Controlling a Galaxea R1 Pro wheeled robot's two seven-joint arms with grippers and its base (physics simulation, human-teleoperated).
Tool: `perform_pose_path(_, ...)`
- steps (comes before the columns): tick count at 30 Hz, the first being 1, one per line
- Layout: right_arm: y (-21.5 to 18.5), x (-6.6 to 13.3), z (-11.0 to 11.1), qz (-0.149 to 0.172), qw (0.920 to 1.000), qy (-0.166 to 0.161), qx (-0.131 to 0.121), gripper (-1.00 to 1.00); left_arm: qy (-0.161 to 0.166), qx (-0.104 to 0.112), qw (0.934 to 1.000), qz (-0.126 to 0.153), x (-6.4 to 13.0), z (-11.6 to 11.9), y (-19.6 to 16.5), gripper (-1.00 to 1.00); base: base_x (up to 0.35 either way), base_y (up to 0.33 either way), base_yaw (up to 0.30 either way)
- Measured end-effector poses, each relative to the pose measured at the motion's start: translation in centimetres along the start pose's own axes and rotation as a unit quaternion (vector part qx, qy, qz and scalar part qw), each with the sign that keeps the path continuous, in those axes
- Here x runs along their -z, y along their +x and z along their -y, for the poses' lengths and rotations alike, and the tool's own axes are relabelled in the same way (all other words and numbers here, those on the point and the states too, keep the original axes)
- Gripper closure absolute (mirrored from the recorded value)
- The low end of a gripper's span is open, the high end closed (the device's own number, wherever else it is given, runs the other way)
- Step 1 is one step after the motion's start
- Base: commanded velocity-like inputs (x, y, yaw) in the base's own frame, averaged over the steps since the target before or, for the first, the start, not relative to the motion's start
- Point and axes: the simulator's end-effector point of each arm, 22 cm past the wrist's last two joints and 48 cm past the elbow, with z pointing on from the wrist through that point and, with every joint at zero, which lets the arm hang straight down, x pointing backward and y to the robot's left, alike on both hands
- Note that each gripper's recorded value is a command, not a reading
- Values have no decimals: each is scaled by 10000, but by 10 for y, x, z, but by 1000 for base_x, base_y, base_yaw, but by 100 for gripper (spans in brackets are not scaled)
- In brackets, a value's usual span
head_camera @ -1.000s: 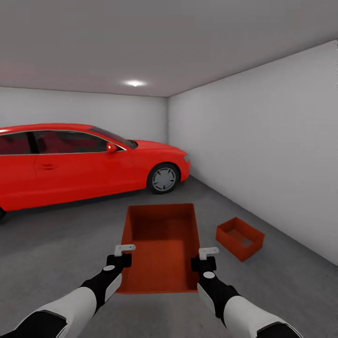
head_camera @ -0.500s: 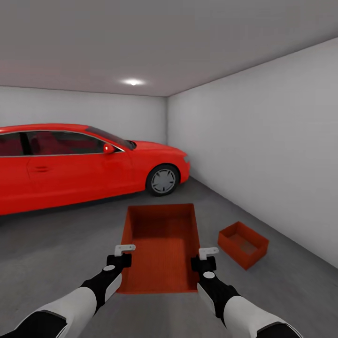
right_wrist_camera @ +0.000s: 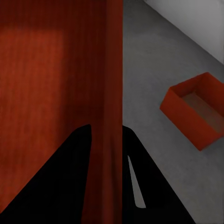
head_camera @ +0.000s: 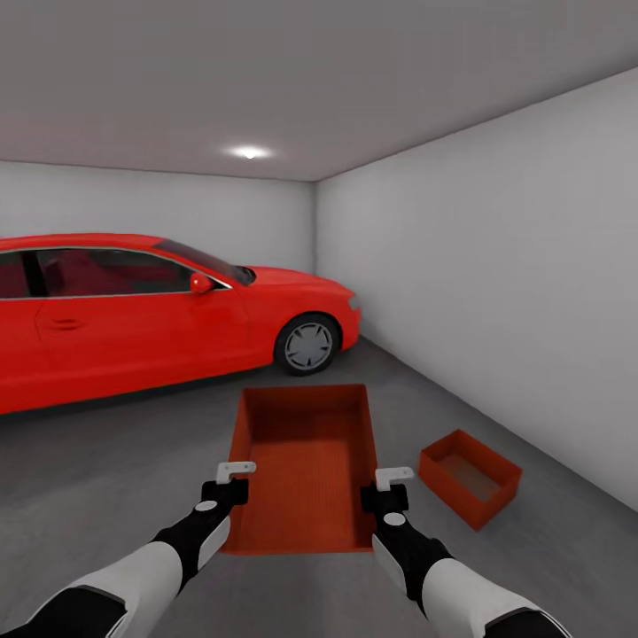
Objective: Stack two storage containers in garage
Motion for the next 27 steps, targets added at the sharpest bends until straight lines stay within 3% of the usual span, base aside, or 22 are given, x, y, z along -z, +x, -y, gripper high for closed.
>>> perform_pose_path(7, 0, 0, 0, 0, 10000, 6, -2, 100, 0, -3, 10000, 1, 0, 0, 0, 100, 321, 96, -88)
perform_pose_path(27, 1, 0, 0, -5, 10000, 3, -3, 100, 0, -3, 10000, -5, 0, 0, 0, 100, 317, 169, -279)
